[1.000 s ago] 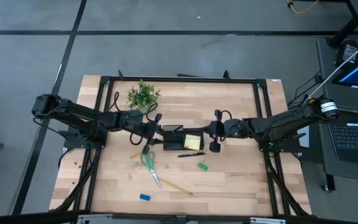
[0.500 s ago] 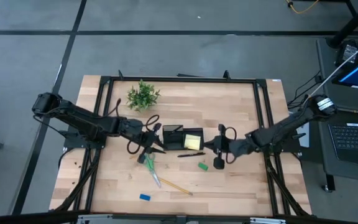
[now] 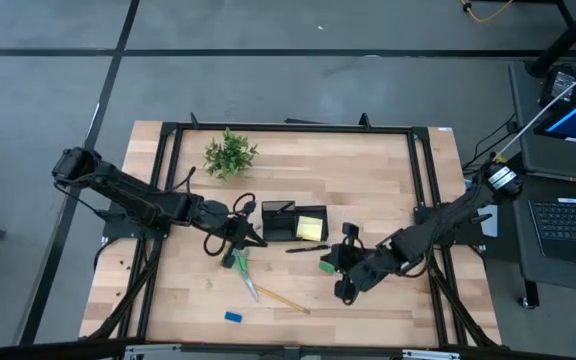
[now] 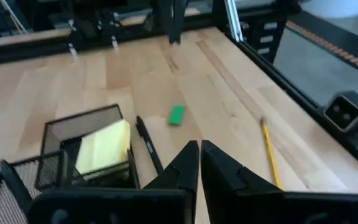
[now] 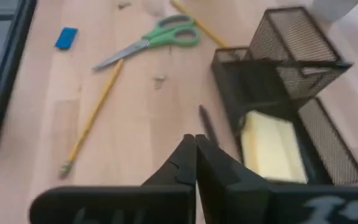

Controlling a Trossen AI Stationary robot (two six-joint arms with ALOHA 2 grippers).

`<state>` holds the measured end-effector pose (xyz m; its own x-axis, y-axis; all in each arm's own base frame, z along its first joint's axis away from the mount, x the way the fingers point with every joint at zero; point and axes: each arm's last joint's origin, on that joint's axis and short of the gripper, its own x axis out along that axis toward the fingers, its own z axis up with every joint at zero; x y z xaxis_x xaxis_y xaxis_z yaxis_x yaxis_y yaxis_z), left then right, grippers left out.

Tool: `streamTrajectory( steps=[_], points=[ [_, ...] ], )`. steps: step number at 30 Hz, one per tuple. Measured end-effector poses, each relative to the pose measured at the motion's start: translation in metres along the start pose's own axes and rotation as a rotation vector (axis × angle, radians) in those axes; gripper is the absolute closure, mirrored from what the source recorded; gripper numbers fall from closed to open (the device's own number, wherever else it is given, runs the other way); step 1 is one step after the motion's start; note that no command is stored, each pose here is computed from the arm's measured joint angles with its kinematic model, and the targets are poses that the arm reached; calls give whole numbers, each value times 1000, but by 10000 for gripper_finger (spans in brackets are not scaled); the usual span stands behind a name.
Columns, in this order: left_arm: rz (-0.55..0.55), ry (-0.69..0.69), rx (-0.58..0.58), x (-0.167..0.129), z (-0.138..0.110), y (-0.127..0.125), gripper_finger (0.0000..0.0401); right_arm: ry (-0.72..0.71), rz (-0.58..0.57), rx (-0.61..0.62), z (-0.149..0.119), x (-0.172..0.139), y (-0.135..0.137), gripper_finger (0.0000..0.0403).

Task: Pick and place office supplies into organizer
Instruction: Put the green eraser into the black desk organizer

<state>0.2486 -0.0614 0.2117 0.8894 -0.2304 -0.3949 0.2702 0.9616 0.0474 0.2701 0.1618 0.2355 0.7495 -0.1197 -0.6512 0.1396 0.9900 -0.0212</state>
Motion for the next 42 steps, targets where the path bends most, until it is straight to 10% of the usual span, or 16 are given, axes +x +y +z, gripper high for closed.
streamTrajectory(
  steps=[13,32,42],
  points=[
    [43,49,-23,0,-5,0,398,97,48,152,5,2,5,383],
    [146,90,-37,-1,-8,3,399,321,-19,64,-22,42,8,362],
    [146,96,-51,-1,-9,3,400,354,-23,140,-29,54,12,290]
  ],
)
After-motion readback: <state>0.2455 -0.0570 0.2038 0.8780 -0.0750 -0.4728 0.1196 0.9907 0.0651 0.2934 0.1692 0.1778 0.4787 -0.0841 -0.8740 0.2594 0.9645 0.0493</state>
